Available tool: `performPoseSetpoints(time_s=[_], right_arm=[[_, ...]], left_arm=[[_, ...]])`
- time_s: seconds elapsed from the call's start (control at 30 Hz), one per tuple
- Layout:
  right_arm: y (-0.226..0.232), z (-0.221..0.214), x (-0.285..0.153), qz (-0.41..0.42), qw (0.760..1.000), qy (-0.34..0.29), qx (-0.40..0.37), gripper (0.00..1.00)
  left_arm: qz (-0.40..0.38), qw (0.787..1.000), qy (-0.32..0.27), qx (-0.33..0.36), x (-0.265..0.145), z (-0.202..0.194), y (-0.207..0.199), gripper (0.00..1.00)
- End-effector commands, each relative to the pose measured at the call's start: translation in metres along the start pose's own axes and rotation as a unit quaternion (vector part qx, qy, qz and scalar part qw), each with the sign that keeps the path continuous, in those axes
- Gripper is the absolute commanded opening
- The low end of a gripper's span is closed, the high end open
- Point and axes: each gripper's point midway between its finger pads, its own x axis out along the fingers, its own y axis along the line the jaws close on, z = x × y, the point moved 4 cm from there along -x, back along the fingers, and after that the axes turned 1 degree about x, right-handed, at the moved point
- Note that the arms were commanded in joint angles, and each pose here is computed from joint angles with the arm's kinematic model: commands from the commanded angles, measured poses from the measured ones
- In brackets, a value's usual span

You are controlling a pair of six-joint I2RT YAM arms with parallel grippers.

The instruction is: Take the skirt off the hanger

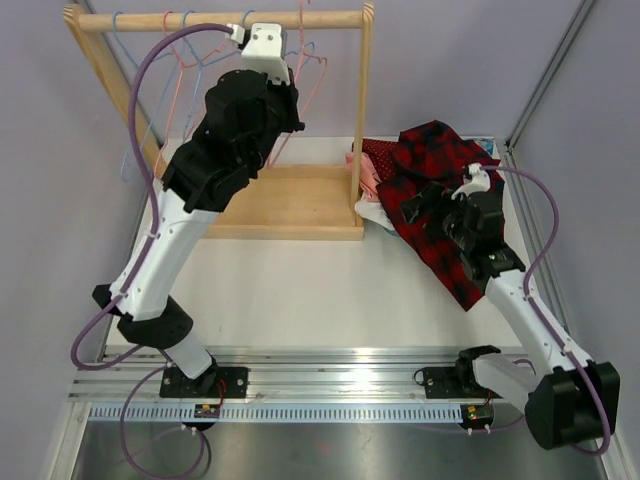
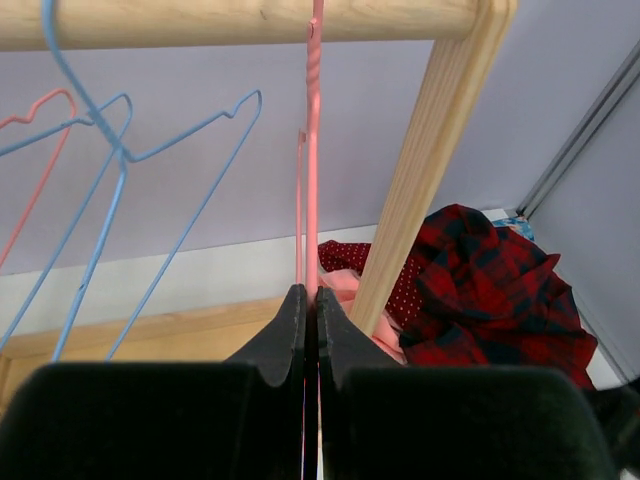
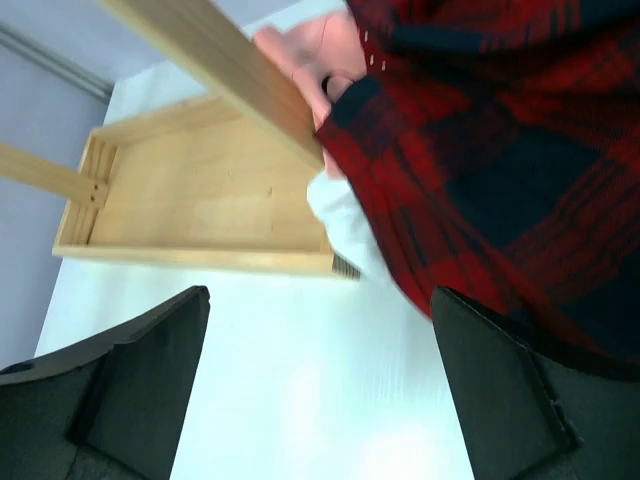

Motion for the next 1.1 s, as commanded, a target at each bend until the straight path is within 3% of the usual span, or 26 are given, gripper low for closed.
performPoseSetpoints(time_s=[0.0,0.17,0.4,0.47,0.5,0.53,0.57,0.63,0.67,0.8,0.83,0.87,0.97,1.0,1.07], right_arm=[[0.012,-0.015,-0.024,0.033,0.999,0.016,0.008,1.0],[0.02,-0.013,-0.052,0.048,0.999,0.002,-0.004,0.99],[0.018,-0.013,-0.059,0.039,0.999,0.006,-0.013,0.99],[0.02,-0.014,-0.058,0.042,0.999,0.015,-0.012,0.99],[0.022,-0.012,-0.059,0.046,0.999,0.018,-0.015,1.0],[0.023,-0.012,-0.059,0.05,0.998,0.02,-0.017,0.99],[0.028,-0.008,-0.063,0.06,0.998,0.017,-0.021,0.99],[0.03,-0.006,-0.069,0.055,0.998,0.02,-0.026,1.0],[0.032,-0.001,-0.076,0.052,0.998,0.017,-0.03,0.99],[0.034,0.015,-0.1,0.032,0.999,-0.03,-0.023,0.99],[0.038,0.02,-0.113,0.041,0.997,-0.052,-0.025,0.99],[0.039,0.019,-0.118,0.045,0.997,-0.06,-0.025,1.0],[0.038,0.017,-0.142,0.052,0.994,-0.092,-0.028,0.99],[0.036,0.017,-0.147,0.048,0.993,-0.1,-0.027,0.99],[0.03,0.014,-0.159,0.039,0.991,-0.122,-0.027,1.0]], left_arm=[[-0.023,0.999,-0.045,-0.019,0.028,0.021,0.001,0.0],[-0.028,0.999,-0.022,-0.035,0.059,0.002,0.002,0.0],[-0.046,0.997,0.01,-0.058,0.045,-0.032,0.002,0.0],[-0.044,0.997,0.017,-0.057,0.036,-0.038,0.006,0.14],[-0.042,0.997,0.025,-0.052,0.028,-0.044,0.011,0.3],[-0.038,0.998,0.034,-0.046,0.024,-0.05,0.014,0.55],[-0.035,0.998,0.039,-0.04,0.02,-0.055,0.017,0.64],[-0.018,0.998,0.06,-0.032,0.001,-0.072,0.031,0.71],[-0.013,0.997,0.064,-0.032,-0.009,-0.078,0.036,0.88],[-0.018,0.997,0.072,-0.03,-0.06,-0.131,0.062,0.99],[-0.022,0.998,0.029,-0.047,-0.089,-0.118,0.073,0.99],[-0.011,0.998,0.058,-0.034,-0.094,-0.155,0.081,0.99],[0.017,0.999,0.011,-0.049,-0.137,-0.163,0.11,0.99],[0.023,0.999,0.027,-0.04,-0.14,-0.187,0.115,0.99],[0.045,0.998,0.017,-0.038,-0.155,-0.197,0.129,0.99]])
